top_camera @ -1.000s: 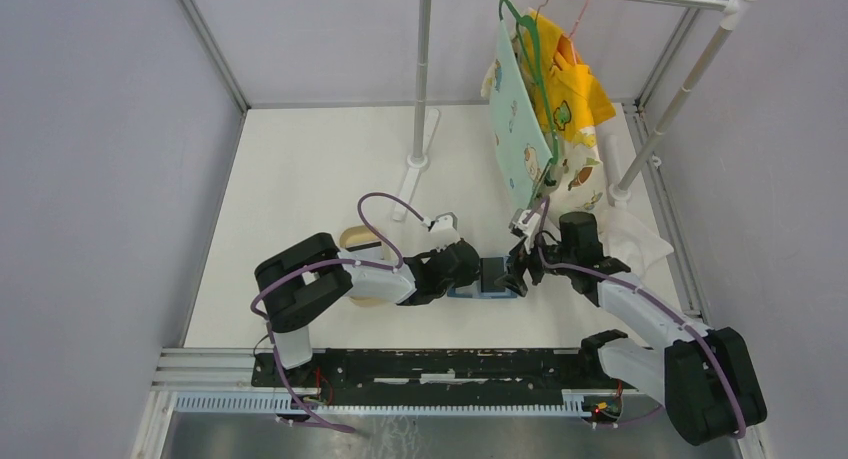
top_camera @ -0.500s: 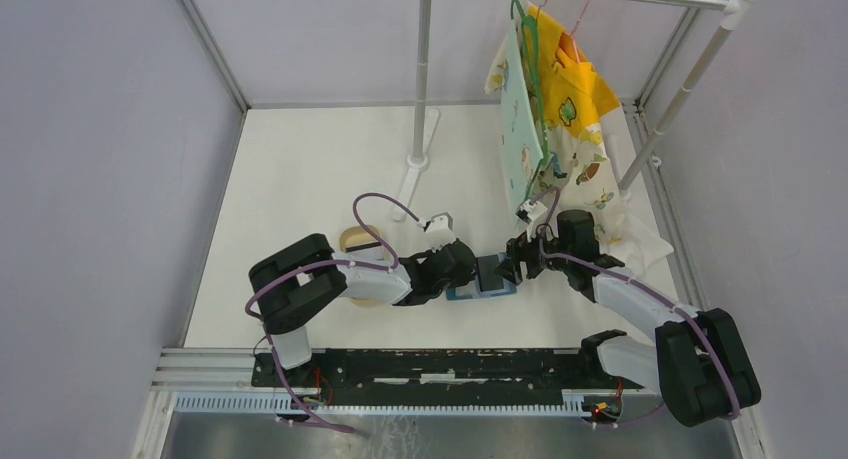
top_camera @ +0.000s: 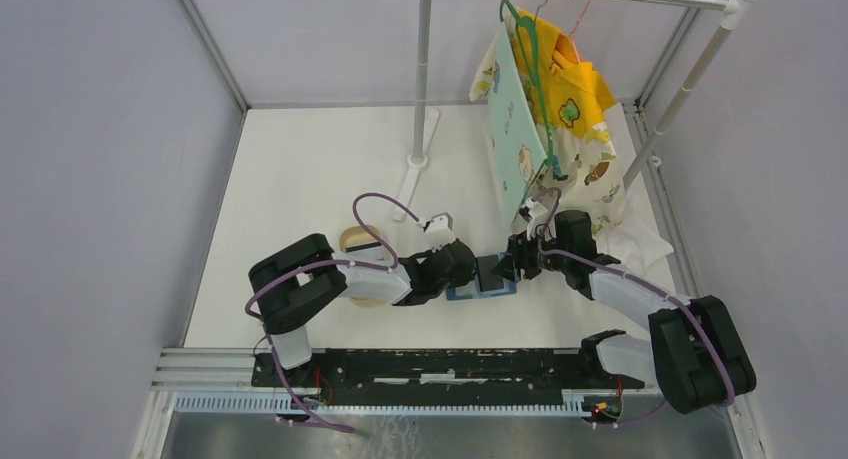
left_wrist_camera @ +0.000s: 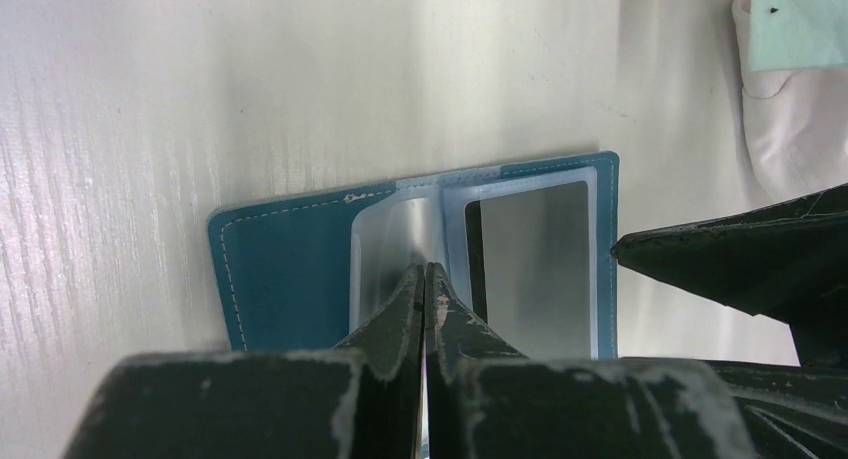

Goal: Put the credit cards into the card holder
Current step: Insert the credit card into the card holder.

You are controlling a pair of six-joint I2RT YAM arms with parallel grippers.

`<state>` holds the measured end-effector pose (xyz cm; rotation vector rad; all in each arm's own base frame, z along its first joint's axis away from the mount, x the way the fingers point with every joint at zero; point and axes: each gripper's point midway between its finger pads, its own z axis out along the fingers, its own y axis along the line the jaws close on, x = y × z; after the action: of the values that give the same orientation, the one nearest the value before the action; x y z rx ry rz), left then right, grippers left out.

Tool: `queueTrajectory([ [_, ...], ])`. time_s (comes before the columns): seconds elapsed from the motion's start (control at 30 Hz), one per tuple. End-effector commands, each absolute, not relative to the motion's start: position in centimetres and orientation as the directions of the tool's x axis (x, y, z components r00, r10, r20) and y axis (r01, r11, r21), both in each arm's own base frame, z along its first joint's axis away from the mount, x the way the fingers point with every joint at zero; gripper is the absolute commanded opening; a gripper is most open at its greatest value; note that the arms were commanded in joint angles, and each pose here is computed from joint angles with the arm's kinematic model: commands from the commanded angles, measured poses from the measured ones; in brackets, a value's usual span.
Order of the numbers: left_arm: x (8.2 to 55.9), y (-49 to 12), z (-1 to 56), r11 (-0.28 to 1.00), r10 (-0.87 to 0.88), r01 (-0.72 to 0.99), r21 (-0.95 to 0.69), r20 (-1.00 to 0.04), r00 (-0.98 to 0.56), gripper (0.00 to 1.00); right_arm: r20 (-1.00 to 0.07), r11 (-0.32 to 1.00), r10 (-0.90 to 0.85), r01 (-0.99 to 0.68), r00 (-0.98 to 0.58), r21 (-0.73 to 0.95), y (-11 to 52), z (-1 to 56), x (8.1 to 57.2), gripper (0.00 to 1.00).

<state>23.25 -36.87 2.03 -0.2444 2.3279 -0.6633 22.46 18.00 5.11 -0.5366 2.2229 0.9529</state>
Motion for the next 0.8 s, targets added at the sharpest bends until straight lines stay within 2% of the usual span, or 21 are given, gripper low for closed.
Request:
queueTrajectory([
  [0.0, 22.6, -35.8, 1.4, 0.875, -0.308, 0.015, -0.484, -0.580, -0.754, 0.02, -0.700, 0.638, -0.078, -0.575, -0.710, 0.512, 18.4, 5.4, 22.7, 0.58],
  [0.43, 22.5, -36.2, 1.6, 0.872, -0.299, 0.031, -0.489, -0.581, -0.757, 0.02, -0.633, 0.637, -0.043, -0.510, -0.773, 0.578, 18.7, 4.4, 22.1, 0.57],
  [0.77, 22.4, -36.5, 2.0, 0.869, -0.291, 0.047, -0.493, -0.585, -0.757, 0.02, -0.598, 0.566, 0.005, -0.491, -0.801, 0.662, 19.7, 5.5, 21.5, 0.55],
])
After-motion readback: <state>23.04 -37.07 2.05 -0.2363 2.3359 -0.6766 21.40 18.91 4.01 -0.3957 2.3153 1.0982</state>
